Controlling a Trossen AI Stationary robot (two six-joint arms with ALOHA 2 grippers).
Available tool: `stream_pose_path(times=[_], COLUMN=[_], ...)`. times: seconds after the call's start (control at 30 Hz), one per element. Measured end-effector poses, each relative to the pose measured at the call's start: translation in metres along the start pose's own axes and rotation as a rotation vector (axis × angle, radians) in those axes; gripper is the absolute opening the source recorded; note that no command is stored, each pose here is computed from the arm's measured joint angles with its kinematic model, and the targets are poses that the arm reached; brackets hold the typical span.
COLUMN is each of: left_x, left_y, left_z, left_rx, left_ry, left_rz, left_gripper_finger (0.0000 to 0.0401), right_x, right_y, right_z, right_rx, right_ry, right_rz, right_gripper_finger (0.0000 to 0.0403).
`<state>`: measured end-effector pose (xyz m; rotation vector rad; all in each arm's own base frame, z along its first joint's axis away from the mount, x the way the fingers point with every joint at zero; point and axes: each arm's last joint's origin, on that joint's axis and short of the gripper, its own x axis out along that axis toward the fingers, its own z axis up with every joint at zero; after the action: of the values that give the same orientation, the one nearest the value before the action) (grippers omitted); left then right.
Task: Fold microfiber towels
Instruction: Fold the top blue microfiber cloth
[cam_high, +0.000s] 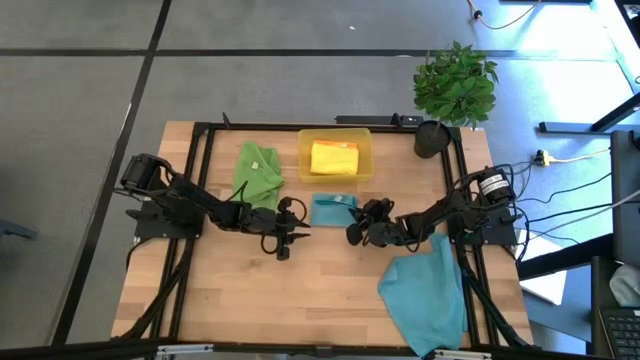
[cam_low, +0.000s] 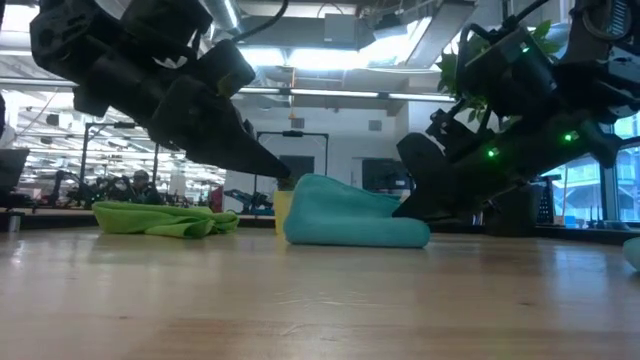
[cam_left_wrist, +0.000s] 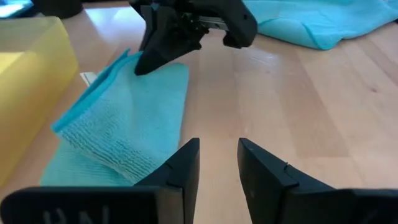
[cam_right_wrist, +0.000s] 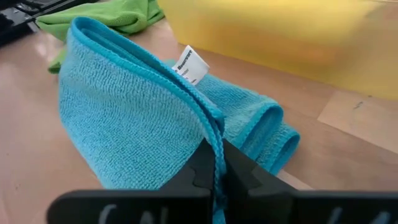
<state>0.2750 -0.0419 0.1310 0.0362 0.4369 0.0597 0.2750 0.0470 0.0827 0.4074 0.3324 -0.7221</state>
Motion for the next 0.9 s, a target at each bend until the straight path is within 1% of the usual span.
stream_pose_path(times=[0.1, 0.2, 0.4, 0.53, 0.7, 0.83, 0.9], left_x=[0.004, 0.014, 0.046, 0.065, 0.076, 0.081, 0.083], left_y=[0.001, 0.004, 0.021, 0.037, 0.056, 0.067, 0.07], left_z=[0.0, 0.006, 0.016, 0.011, 0.001, -0.008, -0.012], left_rx=[0.023, 0.052, 0.111, 0.11, 0.1, 0.069, 0.053], left_ry=[-0.024, -0.043, -0.018, 0.053, 0.118, 0.144, 0.156], left_rz=[0.01, 0.026, 0.094, 0.144, 0.3, 0.329, 0.32], left_gripper_finger=[0.01, 0.01, 0.0093, 0.0093, 0.0092, 0.0092, 0.0092], right_x=[0.0, 0.0, 0.0, 0.0, 0.0, -0.001, -0.003], right_y=[0.0, 0.0, 0.0, 0.0, -0.002, -0.001, 0.0], right_z=[0.0, 0.0, -0.001, -0.002, -0.004, -0.002, 0.0], right_rx=[-0.004, -0.004, -0.007, -0.017, -0.035, -0.063, -0.078], right_ry=[0.002, 0.009, 0.019, 0.041, 0.055, 0.053, 0.044], right_rz=[0.003, 0.009, 0.017, 0.025, 0.013, 0.016, 0.022], right_gripper_finger=[0.0011, 0.0014, 0.0015, 0.0016, 0.0015, 0.0022, 0.0032])
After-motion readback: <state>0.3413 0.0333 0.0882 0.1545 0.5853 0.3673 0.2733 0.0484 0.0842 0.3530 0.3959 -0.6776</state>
